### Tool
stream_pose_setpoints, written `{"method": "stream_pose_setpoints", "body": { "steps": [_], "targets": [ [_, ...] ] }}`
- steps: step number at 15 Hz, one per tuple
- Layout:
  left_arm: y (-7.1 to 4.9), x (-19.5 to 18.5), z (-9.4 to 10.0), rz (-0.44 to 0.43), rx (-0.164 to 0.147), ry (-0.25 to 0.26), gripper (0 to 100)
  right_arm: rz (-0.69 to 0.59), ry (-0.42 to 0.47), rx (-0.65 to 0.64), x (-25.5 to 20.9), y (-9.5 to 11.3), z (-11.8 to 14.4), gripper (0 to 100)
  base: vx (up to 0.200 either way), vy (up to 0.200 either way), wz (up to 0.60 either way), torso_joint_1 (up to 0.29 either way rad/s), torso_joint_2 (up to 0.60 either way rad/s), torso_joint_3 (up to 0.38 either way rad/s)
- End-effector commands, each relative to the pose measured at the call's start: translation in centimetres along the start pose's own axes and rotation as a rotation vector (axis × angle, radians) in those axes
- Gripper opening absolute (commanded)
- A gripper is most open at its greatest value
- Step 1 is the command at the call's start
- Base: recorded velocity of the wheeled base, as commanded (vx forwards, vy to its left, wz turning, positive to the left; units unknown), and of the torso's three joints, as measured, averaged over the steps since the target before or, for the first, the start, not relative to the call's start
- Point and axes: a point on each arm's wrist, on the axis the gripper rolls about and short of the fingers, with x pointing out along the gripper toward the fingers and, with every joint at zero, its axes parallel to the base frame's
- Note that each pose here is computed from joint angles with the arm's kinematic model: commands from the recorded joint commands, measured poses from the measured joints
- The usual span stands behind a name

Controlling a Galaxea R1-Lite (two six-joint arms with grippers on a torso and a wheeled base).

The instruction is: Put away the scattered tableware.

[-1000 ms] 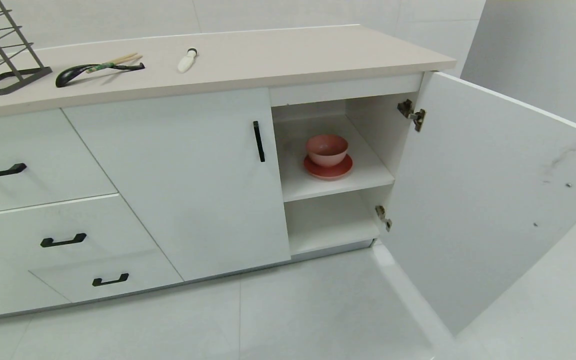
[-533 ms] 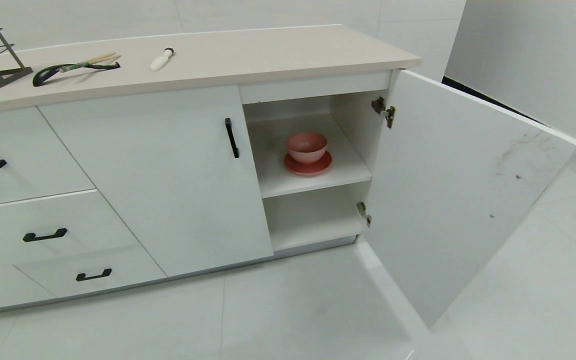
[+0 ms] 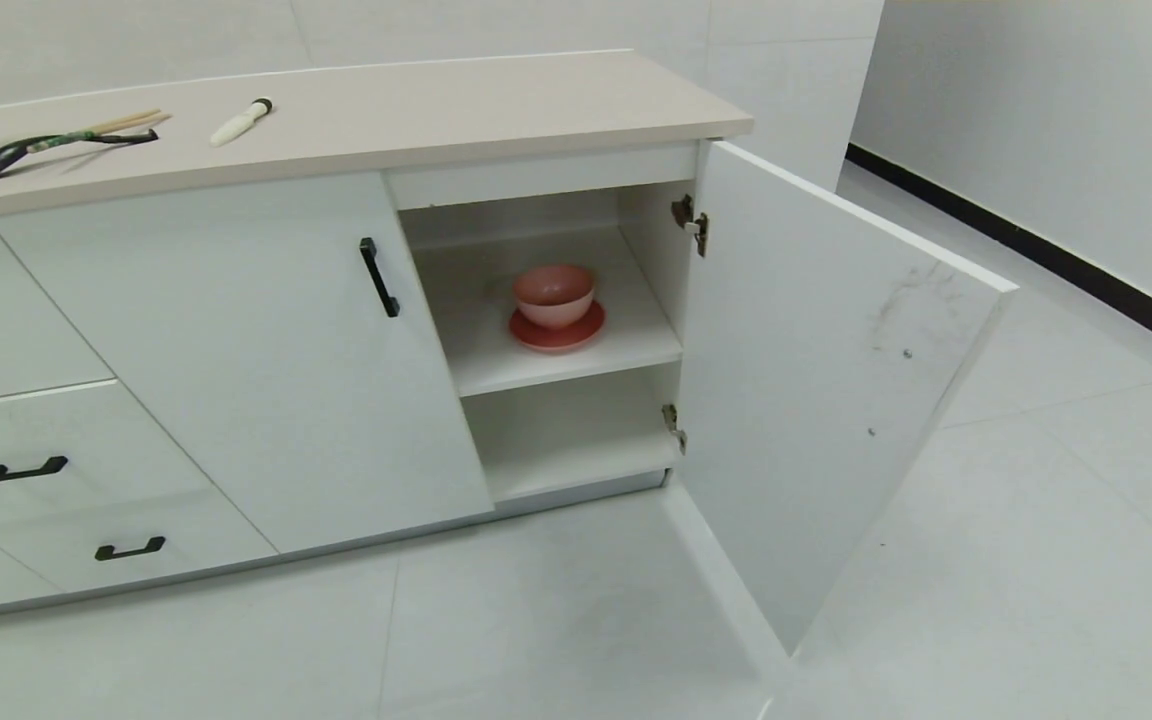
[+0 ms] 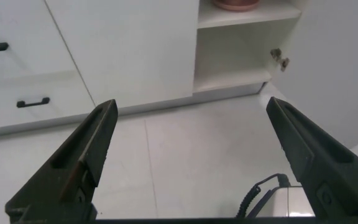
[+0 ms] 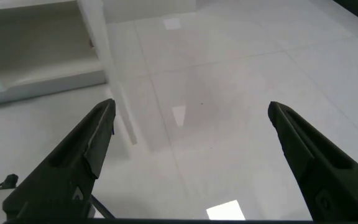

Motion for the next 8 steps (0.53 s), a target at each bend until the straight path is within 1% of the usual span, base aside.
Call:
{"method": "stream_pose_setpoints", "body": {
  "steps": [1,4,7,8],
  "targets": [
    [0.00,0.01,0.00,0.000,-0.001,0.001,100,0.000,0.003,0.000,0.02,0.00,0.01,100,0.000,-0.200,0.00,0.002,0.01,0.007],
    [0.00,0.01,0.00,0.001,-0.002,0.001,100,-0.002,0.003,0.004,0.02,0.00,0.01,100,0.000,-0.200,0.00,0.004,0.00,0.004],
    [0.00,0.01,0.02,0.000,-0.002,0.000,100,-0.002,0.001,0.009,0.01,0.00,0.00,100,0.000,0.000,0.60,0.004,0.00,0.002],
    [0.00,0.01,0.00,0.000,-0.002,0.001,100,-0.002,0.001,0.007,0.01,0.00,0.00,100,0.000,0.000,0.00,0.000,0.00,0.000]
  ]
}}
